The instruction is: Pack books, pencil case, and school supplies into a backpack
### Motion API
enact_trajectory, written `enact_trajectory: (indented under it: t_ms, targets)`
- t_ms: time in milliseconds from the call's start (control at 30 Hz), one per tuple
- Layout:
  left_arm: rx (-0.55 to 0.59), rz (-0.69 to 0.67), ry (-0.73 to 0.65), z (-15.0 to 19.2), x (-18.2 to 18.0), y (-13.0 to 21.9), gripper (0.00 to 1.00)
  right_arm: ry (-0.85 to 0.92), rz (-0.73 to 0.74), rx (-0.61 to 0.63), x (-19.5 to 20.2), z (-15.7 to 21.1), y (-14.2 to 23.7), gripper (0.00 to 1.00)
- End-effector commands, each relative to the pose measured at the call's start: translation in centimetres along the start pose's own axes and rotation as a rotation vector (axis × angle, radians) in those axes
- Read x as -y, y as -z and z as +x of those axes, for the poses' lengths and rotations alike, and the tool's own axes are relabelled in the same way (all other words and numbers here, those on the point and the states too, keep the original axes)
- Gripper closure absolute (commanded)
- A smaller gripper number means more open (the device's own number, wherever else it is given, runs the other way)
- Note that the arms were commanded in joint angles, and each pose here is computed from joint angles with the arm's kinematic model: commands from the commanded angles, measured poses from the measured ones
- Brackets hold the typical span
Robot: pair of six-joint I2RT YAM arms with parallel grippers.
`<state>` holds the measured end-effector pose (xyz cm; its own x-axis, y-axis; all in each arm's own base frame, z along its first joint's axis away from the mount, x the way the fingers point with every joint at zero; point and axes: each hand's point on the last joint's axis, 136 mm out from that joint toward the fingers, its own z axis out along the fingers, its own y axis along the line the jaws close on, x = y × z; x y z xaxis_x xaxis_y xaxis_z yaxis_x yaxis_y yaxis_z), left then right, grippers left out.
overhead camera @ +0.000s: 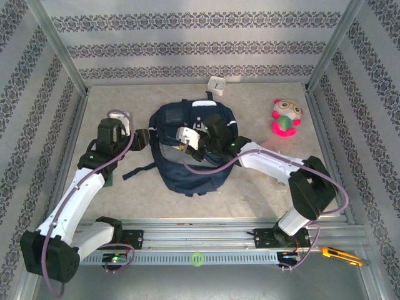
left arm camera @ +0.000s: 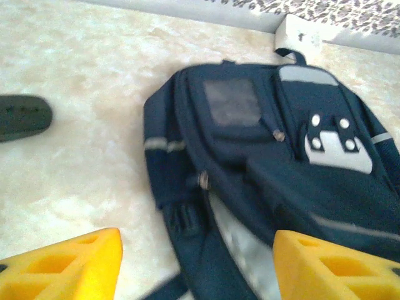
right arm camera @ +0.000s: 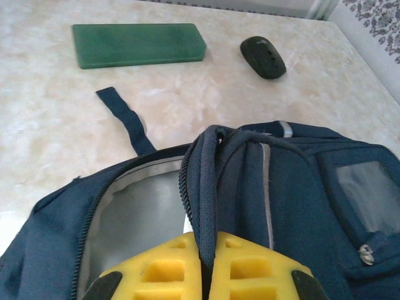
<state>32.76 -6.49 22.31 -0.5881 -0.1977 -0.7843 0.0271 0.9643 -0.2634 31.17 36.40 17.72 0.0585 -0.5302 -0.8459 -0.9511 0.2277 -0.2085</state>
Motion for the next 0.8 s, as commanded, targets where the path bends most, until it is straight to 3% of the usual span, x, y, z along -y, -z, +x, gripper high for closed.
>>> enact_trajectory:
  t_ms: [0, 133, 267, 333, 467, 600, 767]
  targets:
    - [-0.124, -0.078, 0.081, 3.9, -1.9, -0.3, 0.35, 0.001, 0.055, 0.053, 1.8, -1.2, -0.9, 1.00]
    - [-0.159, -0.066, 0.128, 4.7, -1.6, -0.2, 0.34, 0.001, -0.028, 0.075, 0.2, -1.9, -0.2, 0.95]
    - [-0.167, 0.005, 0.139, 4.6, -0.3, -0.3, 0.34, -0.072, -0.135, 0.110, -2.1, -3.6, 1.9, 0.60]
    - [-0.152, 0.084, 0.102, 4.2, 1.0, -0.4, 0.31, -0.170, -0.142, 0.123, -2.4, -4.5, 3.3, 0.48]
    - [-0.092, 0.155, 0.111, 2.9, 2.2, -1.2, 0.29, -0.449, -0.077, 0.112, -1.1, -4.4, 6.0, 0.41]
    - [-0.135, 0.166, 0.165, 2.7, 2.7, -3.7, 0.29, -0.862, 0.124, 0.043, 3.3, 0.0, 8.4, 0.40]
    - [-0.232, 0.220, 0.267, 3.8, 3.9, -8.2, 0.30, -1.322, 0.321, -0.124, 6.7, 9.5, 10.3, 0.40]
